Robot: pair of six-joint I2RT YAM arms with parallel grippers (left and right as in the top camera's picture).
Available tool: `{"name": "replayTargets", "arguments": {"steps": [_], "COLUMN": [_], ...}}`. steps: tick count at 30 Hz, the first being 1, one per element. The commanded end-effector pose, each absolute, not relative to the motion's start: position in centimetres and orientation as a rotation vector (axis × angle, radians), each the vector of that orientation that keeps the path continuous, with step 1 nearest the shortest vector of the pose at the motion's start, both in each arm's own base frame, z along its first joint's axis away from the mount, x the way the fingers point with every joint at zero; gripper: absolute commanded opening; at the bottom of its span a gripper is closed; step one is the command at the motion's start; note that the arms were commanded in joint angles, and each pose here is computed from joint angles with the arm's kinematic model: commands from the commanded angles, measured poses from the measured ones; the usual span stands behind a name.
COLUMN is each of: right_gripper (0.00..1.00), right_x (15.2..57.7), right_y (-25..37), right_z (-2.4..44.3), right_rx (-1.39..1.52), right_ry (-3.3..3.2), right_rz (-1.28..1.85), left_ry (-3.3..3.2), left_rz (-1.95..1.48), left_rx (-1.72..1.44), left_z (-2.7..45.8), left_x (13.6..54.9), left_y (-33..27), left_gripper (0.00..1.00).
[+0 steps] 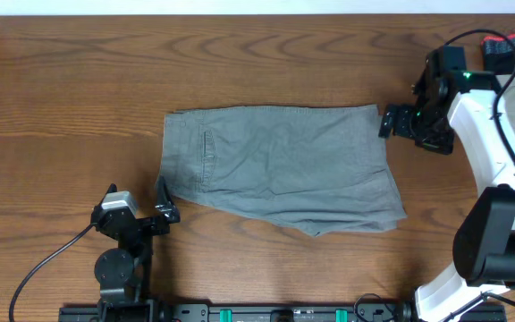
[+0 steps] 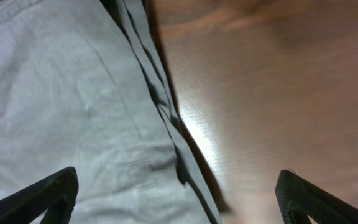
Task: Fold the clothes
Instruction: 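Release the shorts and move the right gripper to the right waistband edge, then reach the left gripper to the shorts' left edge near the waistband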
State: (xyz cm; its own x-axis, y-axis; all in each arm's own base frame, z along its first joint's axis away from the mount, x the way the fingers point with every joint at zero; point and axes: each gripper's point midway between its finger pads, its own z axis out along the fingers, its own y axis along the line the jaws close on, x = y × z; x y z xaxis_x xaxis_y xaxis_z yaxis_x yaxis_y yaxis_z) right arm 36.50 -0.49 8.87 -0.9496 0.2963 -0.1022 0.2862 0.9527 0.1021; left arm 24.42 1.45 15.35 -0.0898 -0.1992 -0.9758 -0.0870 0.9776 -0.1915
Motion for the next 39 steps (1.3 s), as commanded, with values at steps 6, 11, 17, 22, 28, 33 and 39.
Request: {"name": "replayTargets", "arguments": {"steps": [6, 11, 17, 22, 28, 33, 39], "right_gripper": [0.99, 0.99, 0.99, 0.99, 0.99, 0.99, 0.99], "right_x": [35.7, 35.8, 36.0, 36.2, 37.0, 37.0, 36.9], "right_y": [-0.5, -0.5, -0.6, -0.6, -0.6, -0.6, -0.5], "right_z": [6.5, 6.5, 6.5, 6.6, 6.7, 6.7, 6.7], "right_rx": [0.455, 0.453, 0.452, 0.45, 0.443, 0.443, 0.447], "right_ry": [3.004, 3.0, 2.992, 2.982, 2.952, 2.953, 2.953], "right_rz": [0.161, 0.157, 0.157, 0.158, 0.162, 0.162, 0.163], "left_ry": [1.71, 1.708, 1.498, 1.428, 1.541, 1.951, 2.389], "left_rz": [-0.064, -0.089, -0.244, -0.368, -0.357, -0.263, -0.267], "left_rx": [-0.24, -0.242, -0.214, -0.05, 0.056, 0.166, 0.236], "left_z": [13.7, 13.7, 19.1, 23.2, 27.3, 26.8, 23.3], "left_x": [24.3, 24.3, 24.6, 23.8, 24.8, 28.1, 32.3], "left_y": [1.9, 1.7, 0.1, -2.9, -4.1, -3.9, -3.2], "left_gripper": [0.98, 0.98, 0.98, 0.98, 0.98, 0.98, 0.98]}}
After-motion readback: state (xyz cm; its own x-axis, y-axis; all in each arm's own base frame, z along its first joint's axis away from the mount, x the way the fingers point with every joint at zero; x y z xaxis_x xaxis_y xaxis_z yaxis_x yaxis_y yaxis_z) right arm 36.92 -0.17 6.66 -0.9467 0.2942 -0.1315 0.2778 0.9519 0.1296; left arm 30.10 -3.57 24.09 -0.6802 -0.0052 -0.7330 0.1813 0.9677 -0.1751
